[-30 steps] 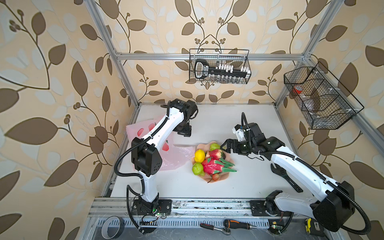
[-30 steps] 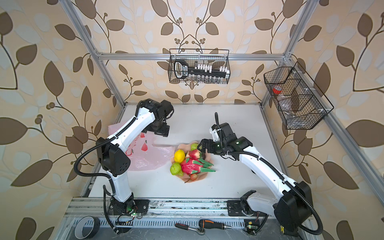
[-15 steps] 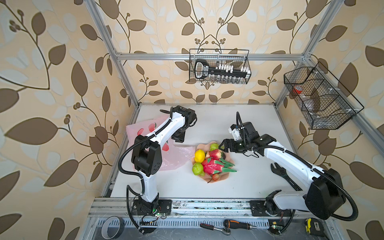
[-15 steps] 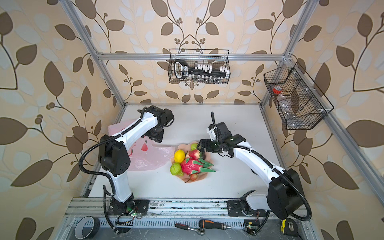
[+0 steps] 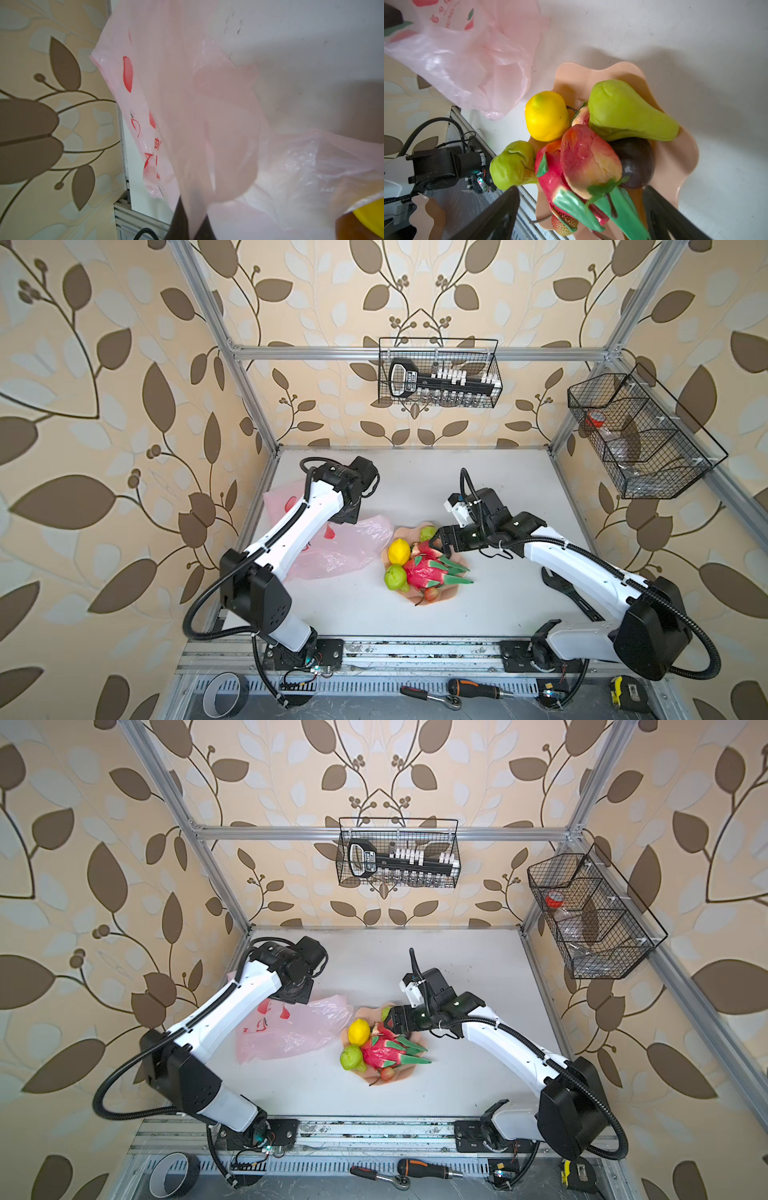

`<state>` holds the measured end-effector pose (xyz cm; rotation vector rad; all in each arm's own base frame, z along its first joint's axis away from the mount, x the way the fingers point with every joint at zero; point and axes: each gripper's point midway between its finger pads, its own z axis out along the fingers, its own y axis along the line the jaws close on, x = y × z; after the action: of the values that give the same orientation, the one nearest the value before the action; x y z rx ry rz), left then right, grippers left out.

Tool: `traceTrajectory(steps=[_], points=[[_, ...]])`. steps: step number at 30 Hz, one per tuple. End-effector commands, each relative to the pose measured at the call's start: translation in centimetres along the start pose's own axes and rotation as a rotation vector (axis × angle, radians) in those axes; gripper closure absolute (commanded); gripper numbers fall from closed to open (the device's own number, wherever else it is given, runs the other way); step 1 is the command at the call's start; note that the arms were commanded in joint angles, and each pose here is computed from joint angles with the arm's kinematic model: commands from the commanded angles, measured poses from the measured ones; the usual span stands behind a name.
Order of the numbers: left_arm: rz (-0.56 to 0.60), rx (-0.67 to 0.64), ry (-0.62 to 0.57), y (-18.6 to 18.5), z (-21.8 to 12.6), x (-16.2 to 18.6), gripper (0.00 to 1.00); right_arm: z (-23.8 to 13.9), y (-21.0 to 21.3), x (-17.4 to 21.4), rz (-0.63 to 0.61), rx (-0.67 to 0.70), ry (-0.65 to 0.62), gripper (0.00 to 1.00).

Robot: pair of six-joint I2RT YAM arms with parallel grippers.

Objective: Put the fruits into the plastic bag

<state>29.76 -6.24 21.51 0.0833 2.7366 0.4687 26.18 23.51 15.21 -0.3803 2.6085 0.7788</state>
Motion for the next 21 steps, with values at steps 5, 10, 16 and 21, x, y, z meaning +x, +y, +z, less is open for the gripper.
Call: traceTrajectory(steps=[5, 10, 16, 21], points=[[0.079, 0.102, -0.052, 0.1, -1.6, 1.9, 0.98, 1.6, -0.8, 1.9, -0.041, 0.049, 0.057, 0.08], [0.103, 0.158, -0.090, -0.1, -2.2, 3.0, 0.97, 2.6, -1.3, 2.0, -0.046, 0.070, 0.075, 0.10], [0.090, 0.198, -0.092, -0.7, -2.1, 3.6, 0.97, 3.7, -1.5, 2.2, -0.044, 0.067, 0.093, 0.16], [0.077, 0.243, -0.111, -1.1, -2.7, 3.7, 0.97, 4.1, -1.7, 2.0, -0.043, 0.075, 0.085, 0.19]])
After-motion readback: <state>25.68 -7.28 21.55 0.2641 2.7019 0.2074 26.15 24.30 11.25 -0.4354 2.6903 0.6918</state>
